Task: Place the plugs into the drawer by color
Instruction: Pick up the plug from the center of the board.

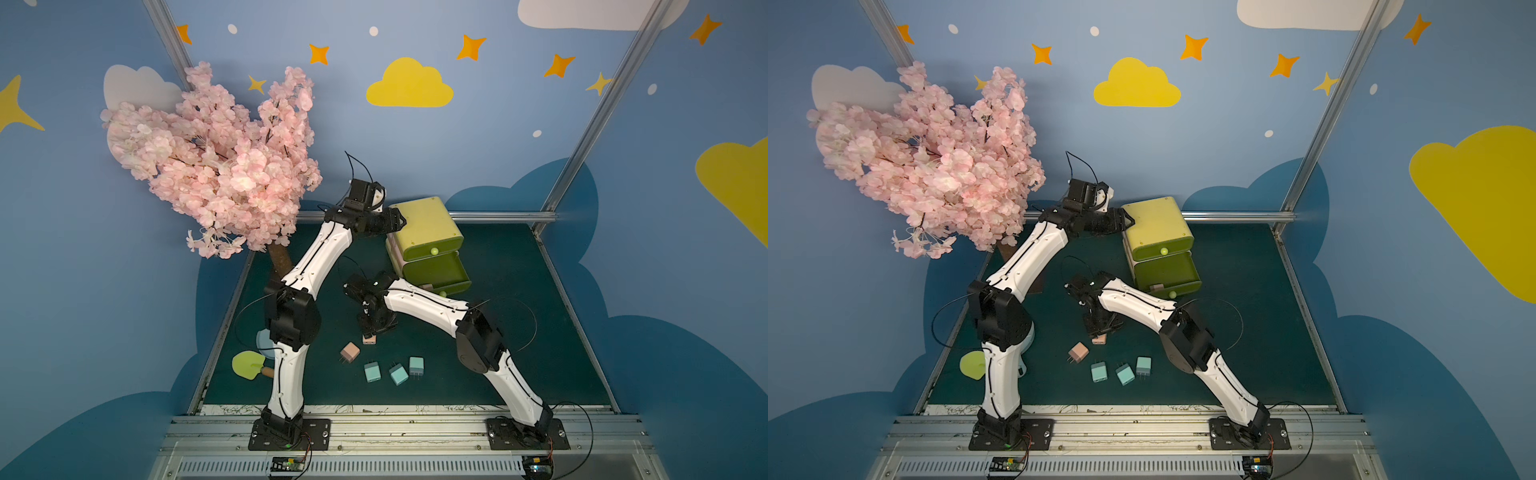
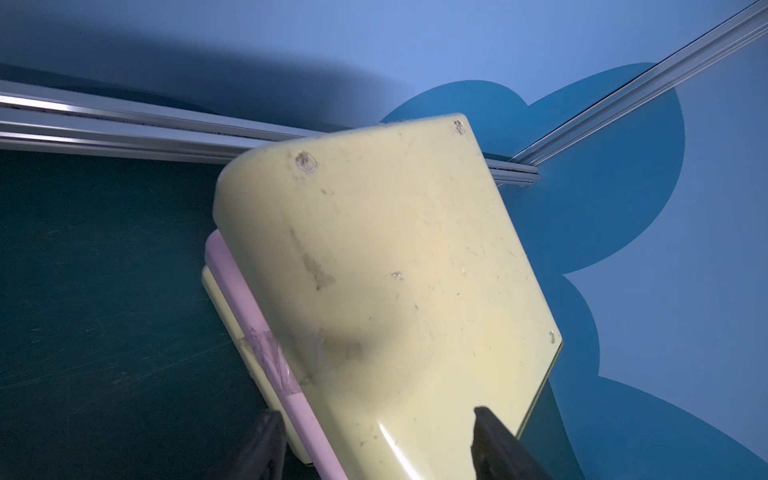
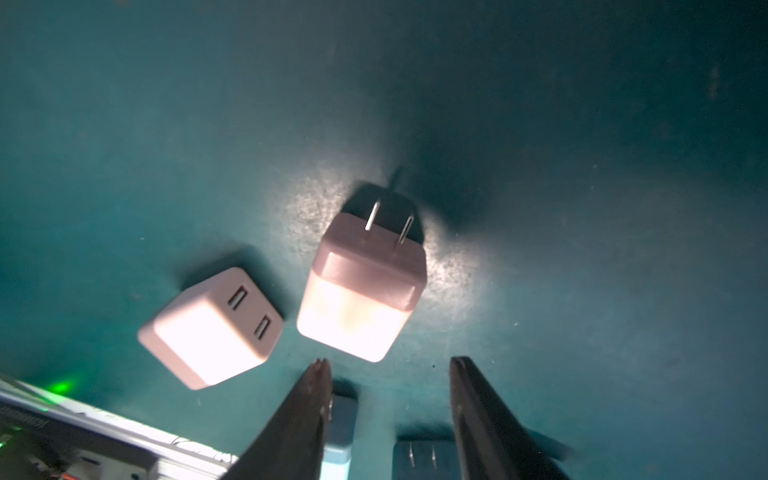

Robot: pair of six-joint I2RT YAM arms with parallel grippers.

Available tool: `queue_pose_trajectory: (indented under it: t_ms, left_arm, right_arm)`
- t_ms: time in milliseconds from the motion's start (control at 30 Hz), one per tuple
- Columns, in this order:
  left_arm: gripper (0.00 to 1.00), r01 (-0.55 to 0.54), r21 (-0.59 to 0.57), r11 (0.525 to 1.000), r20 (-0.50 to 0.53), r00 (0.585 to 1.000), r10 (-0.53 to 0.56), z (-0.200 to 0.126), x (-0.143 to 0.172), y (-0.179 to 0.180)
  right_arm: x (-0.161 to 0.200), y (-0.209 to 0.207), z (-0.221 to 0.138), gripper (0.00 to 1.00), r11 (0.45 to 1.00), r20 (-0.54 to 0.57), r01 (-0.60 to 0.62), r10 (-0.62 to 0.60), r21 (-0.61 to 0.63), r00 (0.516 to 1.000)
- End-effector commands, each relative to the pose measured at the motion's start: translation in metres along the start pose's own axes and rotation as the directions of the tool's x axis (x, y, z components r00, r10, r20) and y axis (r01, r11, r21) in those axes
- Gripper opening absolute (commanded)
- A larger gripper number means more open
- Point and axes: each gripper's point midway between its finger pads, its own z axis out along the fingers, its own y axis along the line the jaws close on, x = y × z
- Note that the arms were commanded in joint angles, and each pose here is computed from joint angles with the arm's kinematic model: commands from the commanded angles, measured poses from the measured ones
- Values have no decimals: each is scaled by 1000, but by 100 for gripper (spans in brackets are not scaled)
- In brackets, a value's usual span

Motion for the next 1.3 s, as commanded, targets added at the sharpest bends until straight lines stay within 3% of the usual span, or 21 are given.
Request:
queue_pose_trajectory:
  t_ms: [0, 267, 1267]
  left_arm:
    - [73, -17, 13, 1000, 13, 1000, 17, -9, -2, -6]
    - [73, -18, 14, 1000, 15, 1000, 18, -10, -3, -7]
    - [73, -14, 8, 1000, 12, 1000, 14, -7, 0, -4]
  right_arm:
    - [3, -1, 1, 55, 1000, -29, -12, 13, 4, 999]
    - [-1, 9, 7, 67, 999, -36, 22, -23, -36, 999]
    - [-12, -14, 48, 63, 998, -52, 23, -20, 60, 998]
